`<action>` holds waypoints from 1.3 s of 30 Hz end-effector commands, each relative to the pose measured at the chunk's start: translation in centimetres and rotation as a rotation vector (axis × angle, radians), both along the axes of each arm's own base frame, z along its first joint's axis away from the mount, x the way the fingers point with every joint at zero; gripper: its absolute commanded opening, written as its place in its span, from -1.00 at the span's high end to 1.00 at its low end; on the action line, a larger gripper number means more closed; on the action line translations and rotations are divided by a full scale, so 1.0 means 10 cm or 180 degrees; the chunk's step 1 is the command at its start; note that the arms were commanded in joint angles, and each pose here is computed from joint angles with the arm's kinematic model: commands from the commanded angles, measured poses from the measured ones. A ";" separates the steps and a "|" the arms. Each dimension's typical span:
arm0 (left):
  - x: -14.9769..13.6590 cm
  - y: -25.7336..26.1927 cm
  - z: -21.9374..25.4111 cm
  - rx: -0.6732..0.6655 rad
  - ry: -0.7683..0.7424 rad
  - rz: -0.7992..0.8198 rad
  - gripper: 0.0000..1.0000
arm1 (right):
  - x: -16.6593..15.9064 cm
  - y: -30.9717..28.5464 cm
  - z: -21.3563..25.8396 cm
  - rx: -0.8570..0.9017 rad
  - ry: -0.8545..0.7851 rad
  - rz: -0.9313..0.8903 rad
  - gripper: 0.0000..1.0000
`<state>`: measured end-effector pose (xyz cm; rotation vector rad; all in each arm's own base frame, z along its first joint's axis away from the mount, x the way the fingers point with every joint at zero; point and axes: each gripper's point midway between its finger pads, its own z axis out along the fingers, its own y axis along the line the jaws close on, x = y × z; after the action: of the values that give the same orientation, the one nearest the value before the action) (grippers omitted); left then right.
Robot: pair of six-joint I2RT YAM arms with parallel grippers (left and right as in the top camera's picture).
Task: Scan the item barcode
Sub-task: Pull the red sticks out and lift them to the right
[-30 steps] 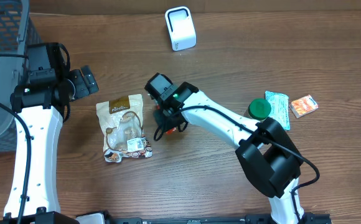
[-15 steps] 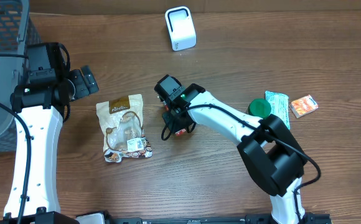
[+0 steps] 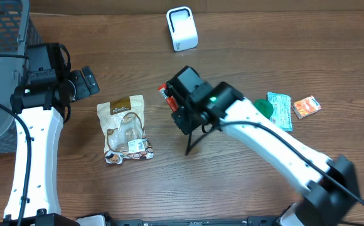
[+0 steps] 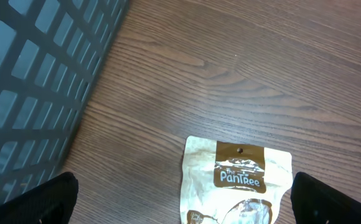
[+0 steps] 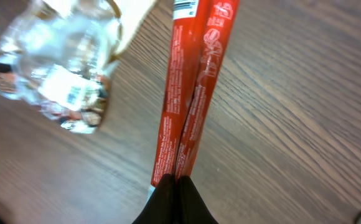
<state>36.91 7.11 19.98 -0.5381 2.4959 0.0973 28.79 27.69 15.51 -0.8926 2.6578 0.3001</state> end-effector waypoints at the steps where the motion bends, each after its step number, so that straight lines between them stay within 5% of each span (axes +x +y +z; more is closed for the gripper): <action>1: 0.02 0.02 0.08 0.0049 -0.0055 -0.0024 -1.00 | -0.12 -0.09 0.62 0.0397 -0.0296 -0.0111 0.93; 6: 0.02 0.02 0.08 0.0049 -0.0055 -0.0024 -1.00 | -0.40 -0.27 0.97 0.0492 -0.0460 0.0202 0.92; 11: 0.02 0.02 0.08 0.0049 -0.0055 -0.0024 -1.00 | -1.00 -0.40 1.00 0.0455 -0.0191 0.1284 0.93; 15: 0.02 0.02 0.08 0.0049 -0.0056 -0.0024 -1.00 | -1.18 -0.52 0.93 0.0358 0.0073 0.1331 0.93; 19: 0.02 0.02 0.08 0.0049 -0.0055 -0.0024 -1.00 | -1.14 -0.74 0.83 -0.0035 0.0065 0.1193 0.93; 39: 0.02 0.02 0.08 0.0049 -0.0055 -0.0024 -1.00 | -1.11 -0.77 0.82 -0.0101 0.0036 0.1145 0.93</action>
<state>36.91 7.11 19.98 -0.5381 2.4959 0.0973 17.62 20.20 23.31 -1.3908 2.5255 0.3541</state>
